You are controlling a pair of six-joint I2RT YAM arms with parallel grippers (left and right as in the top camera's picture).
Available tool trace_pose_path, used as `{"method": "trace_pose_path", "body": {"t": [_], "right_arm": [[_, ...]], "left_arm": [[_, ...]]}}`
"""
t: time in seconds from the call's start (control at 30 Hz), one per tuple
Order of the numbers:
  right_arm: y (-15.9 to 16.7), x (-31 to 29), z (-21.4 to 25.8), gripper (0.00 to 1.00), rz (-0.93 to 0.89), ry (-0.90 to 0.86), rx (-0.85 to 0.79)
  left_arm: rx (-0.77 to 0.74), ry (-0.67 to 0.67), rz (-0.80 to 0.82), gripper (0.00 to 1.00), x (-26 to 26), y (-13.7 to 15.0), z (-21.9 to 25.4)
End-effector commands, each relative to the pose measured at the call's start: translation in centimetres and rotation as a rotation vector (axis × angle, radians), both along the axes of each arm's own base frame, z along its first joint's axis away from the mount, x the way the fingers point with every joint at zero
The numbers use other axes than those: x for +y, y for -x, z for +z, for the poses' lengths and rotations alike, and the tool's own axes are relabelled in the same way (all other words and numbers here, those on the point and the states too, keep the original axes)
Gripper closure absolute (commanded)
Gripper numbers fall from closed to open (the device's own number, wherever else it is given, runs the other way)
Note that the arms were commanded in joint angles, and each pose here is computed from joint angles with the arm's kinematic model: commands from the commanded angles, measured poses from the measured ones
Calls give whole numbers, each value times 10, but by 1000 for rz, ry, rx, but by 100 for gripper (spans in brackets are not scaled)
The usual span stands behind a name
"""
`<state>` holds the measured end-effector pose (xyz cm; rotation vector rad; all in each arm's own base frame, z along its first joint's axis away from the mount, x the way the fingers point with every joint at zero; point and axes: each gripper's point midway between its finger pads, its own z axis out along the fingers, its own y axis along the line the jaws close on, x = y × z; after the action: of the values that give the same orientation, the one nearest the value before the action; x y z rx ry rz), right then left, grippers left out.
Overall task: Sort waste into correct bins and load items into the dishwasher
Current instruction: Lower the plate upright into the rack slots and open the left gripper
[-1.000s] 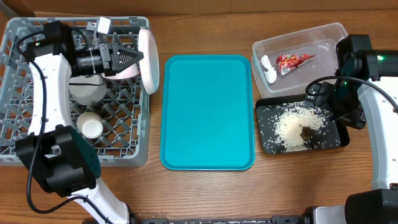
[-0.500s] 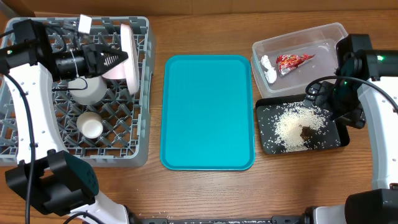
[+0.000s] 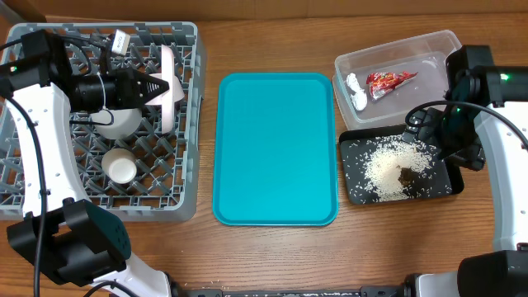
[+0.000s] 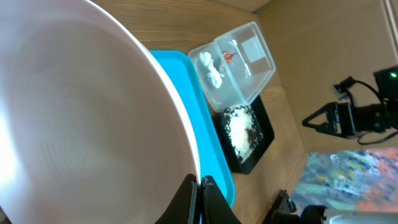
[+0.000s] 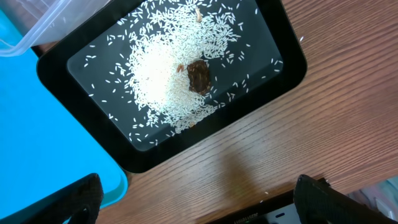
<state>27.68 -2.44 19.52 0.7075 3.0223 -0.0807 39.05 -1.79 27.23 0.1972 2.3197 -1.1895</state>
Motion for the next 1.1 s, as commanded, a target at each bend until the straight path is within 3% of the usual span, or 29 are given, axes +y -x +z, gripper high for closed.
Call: {"method": "trace_pose_path", "body": {"t": [0.0, 0.6, 1.07], "right_arm": [[-4, -1, 10, 0, -9, 1, -43], [-4, -1, 10, 0, -9, 2, -45], [-4, -1, 10, 0, -9, 1, -43]], "left_arm": [[-77, 38, -56, 96, -10, 6, 12], [-112, 73, -97, 96, -20, 7, 17], [6, 139, -89, 96, -14, -13, -27]]}}
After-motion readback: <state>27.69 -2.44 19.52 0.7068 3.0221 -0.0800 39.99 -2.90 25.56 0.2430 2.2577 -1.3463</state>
